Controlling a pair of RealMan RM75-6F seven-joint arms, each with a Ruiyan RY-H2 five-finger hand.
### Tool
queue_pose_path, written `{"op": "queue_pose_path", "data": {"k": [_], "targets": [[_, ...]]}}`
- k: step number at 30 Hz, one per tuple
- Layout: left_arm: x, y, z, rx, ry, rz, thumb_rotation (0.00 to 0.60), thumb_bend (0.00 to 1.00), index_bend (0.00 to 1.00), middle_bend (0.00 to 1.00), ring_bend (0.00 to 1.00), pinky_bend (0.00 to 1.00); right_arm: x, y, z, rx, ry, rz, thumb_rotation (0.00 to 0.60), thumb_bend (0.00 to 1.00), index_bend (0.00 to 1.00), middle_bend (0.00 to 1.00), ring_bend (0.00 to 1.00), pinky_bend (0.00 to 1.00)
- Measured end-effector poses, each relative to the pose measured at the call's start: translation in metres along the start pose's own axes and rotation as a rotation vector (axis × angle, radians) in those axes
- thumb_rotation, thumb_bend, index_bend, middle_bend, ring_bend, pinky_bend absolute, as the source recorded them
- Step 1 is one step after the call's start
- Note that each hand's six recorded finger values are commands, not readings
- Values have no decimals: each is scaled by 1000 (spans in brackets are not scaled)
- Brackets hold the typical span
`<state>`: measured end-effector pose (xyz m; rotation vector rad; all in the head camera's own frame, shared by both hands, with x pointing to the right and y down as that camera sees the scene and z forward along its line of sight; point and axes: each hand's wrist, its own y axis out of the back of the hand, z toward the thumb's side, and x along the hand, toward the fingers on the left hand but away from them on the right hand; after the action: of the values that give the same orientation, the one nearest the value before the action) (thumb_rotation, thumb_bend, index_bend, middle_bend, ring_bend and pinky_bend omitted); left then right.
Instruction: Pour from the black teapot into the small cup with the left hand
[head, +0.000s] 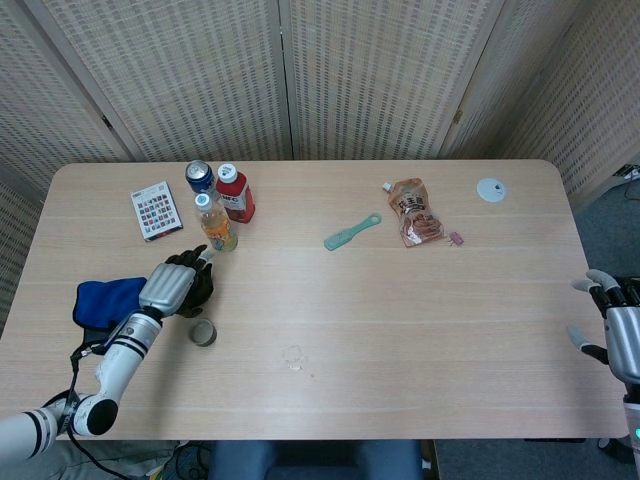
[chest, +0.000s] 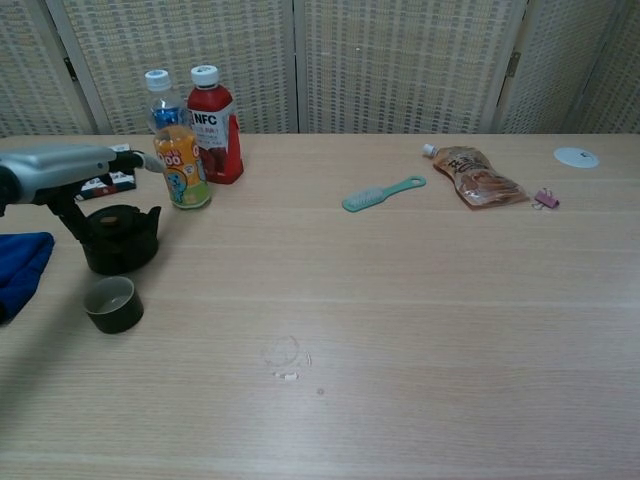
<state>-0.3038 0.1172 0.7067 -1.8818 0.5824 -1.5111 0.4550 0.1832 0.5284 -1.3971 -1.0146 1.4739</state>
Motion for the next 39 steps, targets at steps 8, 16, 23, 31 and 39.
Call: {"op": "queue_pose_path", "data": {"k": [8,16,23,31,39], "targets": [[5,-1,-14,21,40,1,600,195,0,0,90,148,-1,-2,0,1,0,5,600,157,320,229,216,243],[7,0,-34,41,90,0,600,195,0,0,90,147,-2,-4,0,0,0,13,600,157,320,227,216,243],[10,4,-56,62,146,5,600,195,0,0,91,148,-1,-4,2,2,1,13,600,156,320,227,216,243],[16,12,-81,32,211,23,600,196,0,0,91,147,-1,-3,4,3,1,12,600,156,320,227,216,243],[11,16,-95,52,222,41,600,195,1,0,98,148,0,1,5,6,-1,3,600,156,320,227,216,243]]}}
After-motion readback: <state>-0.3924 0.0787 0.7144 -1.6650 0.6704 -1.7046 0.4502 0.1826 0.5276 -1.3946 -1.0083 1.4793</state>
